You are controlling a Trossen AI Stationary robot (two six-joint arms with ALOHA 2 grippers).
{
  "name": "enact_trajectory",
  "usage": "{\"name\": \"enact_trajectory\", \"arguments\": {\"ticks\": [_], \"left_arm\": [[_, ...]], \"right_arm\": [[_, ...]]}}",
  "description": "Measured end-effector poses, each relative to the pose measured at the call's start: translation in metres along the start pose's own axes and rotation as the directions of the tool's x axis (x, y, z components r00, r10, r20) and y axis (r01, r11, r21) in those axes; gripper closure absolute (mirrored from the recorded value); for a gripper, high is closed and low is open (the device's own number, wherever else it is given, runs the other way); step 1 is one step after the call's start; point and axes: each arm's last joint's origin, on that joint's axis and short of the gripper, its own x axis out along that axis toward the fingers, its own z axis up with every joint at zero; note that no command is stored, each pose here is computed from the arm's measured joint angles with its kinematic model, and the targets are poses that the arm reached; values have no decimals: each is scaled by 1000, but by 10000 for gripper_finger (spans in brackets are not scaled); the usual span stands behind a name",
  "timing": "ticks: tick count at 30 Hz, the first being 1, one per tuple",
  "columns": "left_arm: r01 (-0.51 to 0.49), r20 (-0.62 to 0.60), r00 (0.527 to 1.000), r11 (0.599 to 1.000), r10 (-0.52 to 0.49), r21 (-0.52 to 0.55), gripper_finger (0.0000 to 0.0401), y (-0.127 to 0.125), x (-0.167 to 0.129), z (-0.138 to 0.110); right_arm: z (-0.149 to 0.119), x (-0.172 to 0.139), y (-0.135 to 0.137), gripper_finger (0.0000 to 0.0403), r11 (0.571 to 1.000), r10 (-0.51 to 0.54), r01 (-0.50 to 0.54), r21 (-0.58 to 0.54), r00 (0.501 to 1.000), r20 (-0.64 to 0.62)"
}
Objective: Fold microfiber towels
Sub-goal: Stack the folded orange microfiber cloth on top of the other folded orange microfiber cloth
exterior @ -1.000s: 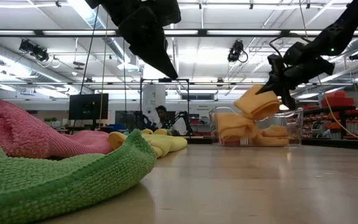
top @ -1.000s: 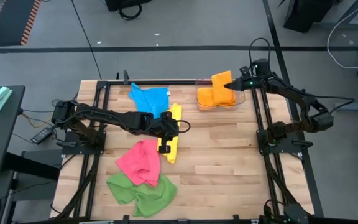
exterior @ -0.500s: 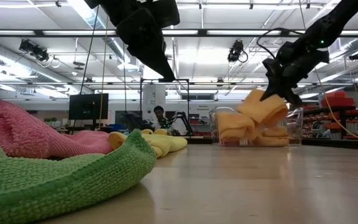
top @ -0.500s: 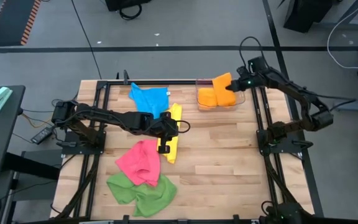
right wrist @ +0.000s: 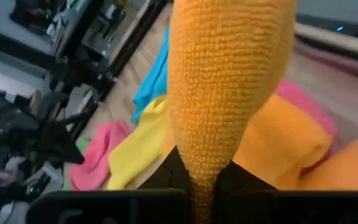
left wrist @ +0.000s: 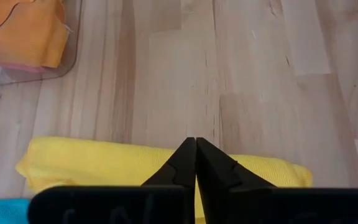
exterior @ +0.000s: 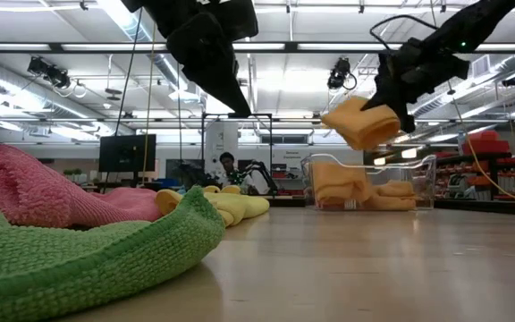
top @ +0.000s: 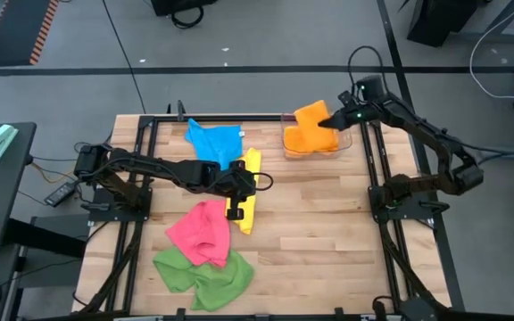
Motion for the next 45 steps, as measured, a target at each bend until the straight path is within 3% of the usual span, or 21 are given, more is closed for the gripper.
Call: {"name": "enact_trajectory", "arguments": {"ticks": [6,13,21,25,34,40,45], "left_arm": [[-4,1,1000,1000,4,-7,376,2,0,0],[2,1,1000,1000,-2,-1,390,-1,0,0],[0,1,1000,1000,0,-2,375,0,0,0],[1,-2,1000,1000,-1,-1,373,0,0,0],[3,-36,999,1000,-3,4,390,-1,0,-3],[3,-37,999,1000,-3,4,377,-1,0,-4],[3,-37,999,1000,-3,4,377,-1,0,-4]], "right_arm": [[-6,18,-13,381,1000,-26,26,15,999,-23],[-15,24,-35,380,987,-141,142,71,990,-27],[-27,37,-49,380,940,-321,329,92,943,-91],[-29,40,-52,375,913,-388,397,91,916,-104],[-21,32,-43,366,891,-437,445,88,895,-90],[-18,27,-39,366,853,-500,514,90,855,-137],[-22,23,-42,365,781,-603,620,77,780,-170]]}}
